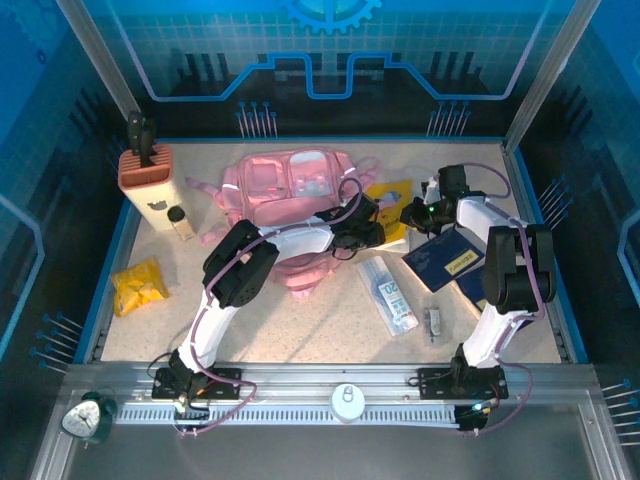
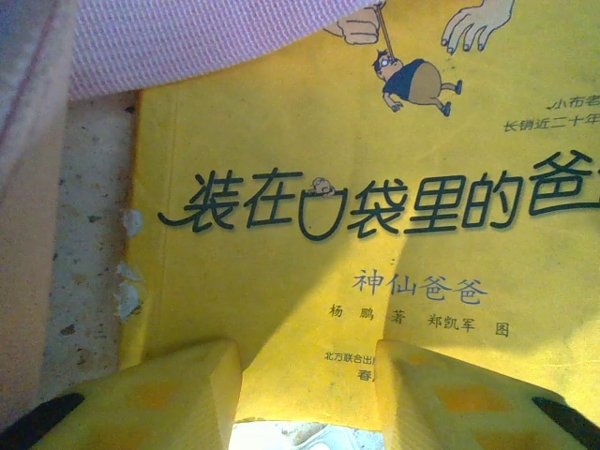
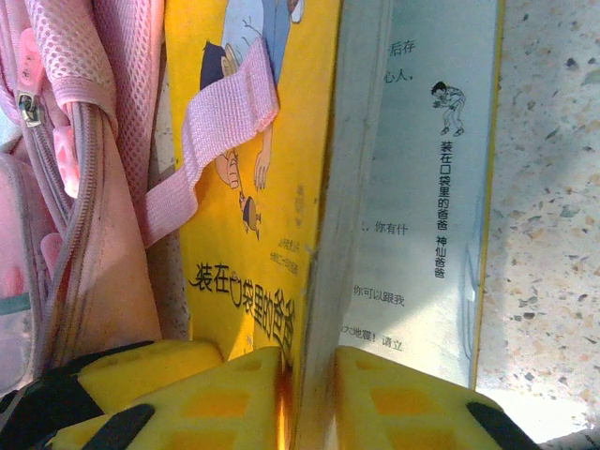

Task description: Pack the student bag

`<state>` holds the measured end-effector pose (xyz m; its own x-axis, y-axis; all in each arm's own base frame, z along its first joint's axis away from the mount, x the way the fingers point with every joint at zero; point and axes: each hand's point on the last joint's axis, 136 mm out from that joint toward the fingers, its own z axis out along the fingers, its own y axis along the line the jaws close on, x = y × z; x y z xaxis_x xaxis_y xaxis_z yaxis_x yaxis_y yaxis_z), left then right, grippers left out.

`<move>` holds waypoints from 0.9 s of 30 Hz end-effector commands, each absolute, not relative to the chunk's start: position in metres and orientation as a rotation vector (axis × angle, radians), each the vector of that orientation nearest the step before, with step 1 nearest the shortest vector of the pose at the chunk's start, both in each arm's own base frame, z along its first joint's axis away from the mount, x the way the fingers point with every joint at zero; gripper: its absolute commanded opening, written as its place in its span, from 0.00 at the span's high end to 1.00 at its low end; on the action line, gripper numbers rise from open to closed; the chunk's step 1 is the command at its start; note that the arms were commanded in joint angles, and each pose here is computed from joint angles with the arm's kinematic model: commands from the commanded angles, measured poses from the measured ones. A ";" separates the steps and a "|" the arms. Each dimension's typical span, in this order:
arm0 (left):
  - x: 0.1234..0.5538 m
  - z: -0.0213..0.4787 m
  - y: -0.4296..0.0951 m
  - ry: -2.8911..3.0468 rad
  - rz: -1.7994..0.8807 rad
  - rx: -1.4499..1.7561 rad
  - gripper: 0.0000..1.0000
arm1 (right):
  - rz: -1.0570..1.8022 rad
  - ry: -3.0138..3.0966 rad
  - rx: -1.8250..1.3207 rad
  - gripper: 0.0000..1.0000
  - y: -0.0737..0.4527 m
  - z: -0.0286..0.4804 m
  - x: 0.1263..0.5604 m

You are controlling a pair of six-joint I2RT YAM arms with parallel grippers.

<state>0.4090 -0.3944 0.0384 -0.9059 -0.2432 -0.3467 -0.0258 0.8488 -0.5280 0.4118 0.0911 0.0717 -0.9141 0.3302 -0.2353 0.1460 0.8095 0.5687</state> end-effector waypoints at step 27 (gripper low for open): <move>0.381 0.175 -0.311 2.389 -1.113 -0.302 0.36 | 1.080 2.244 0.205 1.00 0.105 0.241 0.410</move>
